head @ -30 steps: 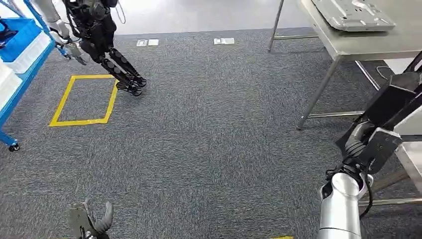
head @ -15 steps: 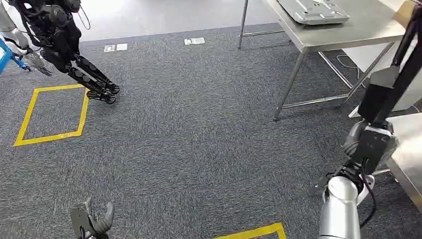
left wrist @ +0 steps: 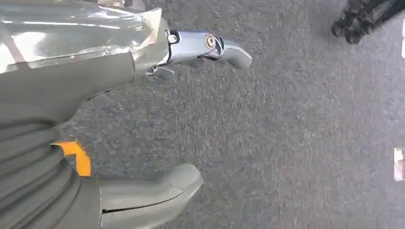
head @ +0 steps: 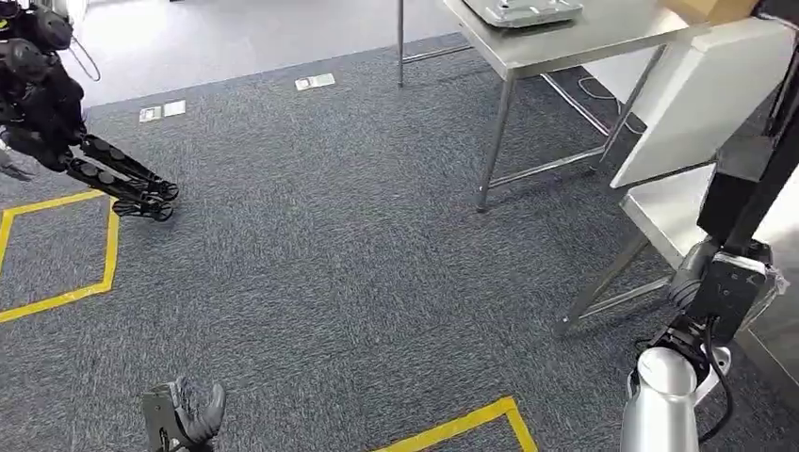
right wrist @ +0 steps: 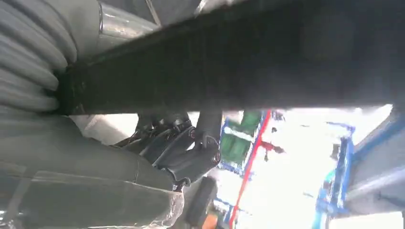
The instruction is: Take the parts from the cabinet and place them on the table.
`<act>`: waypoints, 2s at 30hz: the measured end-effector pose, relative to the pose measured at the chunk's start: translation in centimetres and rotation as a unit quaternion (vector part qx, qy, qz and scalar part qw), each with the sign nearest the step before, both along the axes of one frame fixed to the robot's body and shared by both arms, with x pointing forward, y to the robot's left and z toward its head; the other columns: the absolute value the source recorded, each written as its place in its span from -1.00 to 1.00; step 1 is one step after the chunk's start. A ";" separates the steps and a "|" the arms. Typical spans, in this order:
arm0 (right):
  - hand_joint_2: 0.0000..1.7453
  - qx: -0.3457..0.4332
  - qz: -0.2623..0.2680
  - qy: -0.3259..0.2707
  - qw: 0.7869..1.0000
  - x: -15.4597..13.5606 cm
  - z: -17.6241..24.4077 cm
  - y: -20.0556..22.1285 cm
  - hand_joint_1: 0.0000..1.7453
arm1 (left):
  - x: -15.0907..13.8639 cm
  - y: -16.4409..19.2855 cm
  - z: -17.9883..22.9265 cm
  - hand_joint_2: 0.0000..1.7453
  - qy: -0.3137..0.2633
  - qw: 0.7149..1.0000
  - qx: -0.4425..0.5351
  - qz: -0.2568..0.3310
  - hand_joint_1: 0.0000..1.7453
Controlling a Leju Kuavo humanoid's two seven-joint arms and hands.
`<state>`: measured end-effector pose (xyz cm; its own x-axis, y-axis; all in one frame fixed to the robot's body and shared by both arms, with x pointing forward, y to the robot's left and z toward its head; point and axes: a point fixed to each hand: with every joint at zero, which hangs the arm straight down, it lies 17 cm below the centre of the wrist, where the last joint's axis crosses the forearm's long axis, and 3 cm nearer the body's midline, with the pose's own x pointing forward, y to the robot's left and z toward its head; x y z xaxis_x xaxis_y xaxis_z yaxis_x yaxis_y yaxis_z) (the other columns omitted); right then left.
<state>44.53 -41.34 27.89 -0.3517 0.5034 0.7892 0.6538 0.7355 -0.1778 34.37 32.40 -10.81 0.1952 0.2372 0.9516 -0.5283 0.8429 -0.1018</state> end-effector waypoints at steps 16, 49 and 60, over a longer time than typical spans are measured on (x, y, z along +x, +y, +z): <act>1.00 0.005 -0.004 0.011 1.000 -1.0 -1.2 -0.8 1.00 | -0.4 -0.1 -0.3 1.00 0.003 1.000 0.009 -0.020 -1.00; 1.00 0.004 -0.010 0.045 0.999 -1.2 -3.1 -1.0 1.00 | -0.9 -1.3 -0.6 1.00 0.012 0.999 0.021 -0.045 -1.00; 1.00 0.000 -0.018 0.040 0.999 -1.9 -2.6 -1.3 1.00 | -0.5 -1.7 -0.3 1.00 0.006 0.998 0.023 -0.053 -1.00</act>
<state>42.66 -42.65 25.29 -0.2688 0.5148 0.8141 0.6639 0.7113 -0.2307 33.91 30.70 -11.11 0.2290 0.1702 0.9584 -0.4361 0.8982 -0.0552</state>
